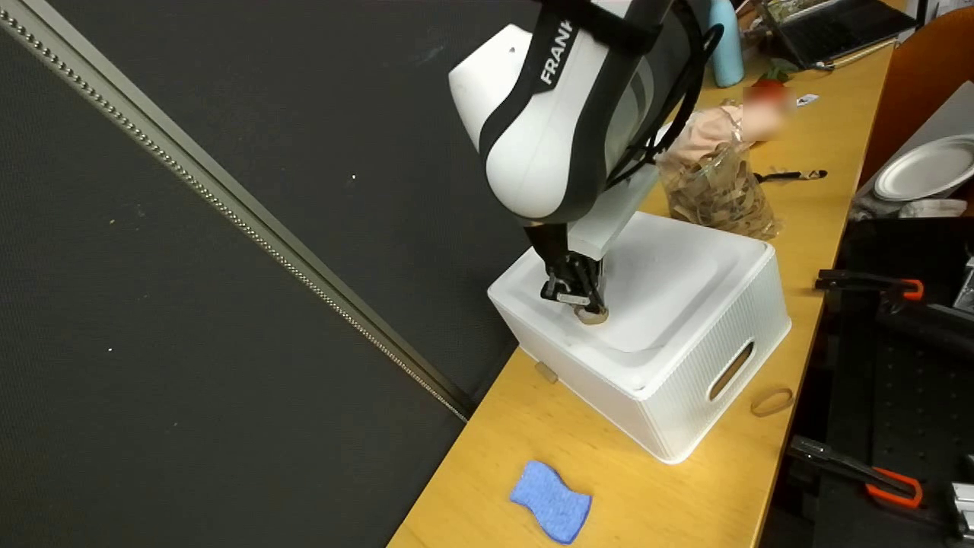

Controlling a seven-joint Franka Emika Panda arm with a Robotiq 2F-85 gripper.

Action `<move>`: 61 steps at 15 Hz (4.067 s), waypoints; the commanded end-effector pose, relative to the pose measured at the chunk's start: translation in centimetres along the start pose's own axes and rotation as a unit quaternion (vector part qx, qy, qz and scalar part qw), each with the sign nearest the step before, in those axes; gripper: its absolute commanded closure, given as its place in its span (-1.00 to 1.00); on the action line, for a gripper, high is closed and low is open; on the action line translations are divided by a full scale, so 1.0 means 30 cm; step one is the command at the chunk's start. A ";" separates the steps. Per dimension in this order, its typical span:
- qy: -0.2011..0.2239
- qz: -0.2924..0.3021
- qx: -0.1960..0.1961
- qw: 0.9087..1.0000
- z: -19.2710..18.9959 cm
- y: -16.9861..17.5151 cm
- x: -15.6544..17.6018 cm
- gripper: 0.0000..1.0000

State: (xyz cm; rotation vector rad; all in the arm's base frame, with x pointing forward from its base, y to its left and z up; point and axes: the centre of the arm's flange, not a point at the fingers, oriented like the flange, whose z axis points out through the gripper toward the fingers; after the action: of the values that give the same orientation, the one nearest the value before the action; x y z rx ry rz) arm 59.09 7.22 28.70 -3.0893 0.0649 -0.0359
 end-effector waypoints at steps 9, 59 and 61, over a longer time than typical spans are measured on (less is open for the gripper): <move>0.026 0.009 -0.031 0.999 -0.156 0.074 -0.026 0.99; 0.032 0.147 -0.090 0.985 -0.415 0.726 -0.256 -0.83; 0.031 0.135 -0.069 0.988 -0.441 0.696 -0.263 -1.00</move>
State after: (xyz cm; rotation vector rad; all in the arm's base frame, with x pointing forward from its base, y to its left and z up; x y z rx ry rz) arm 51.35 -15.24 38.62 -3.2318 0.5712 -0.1232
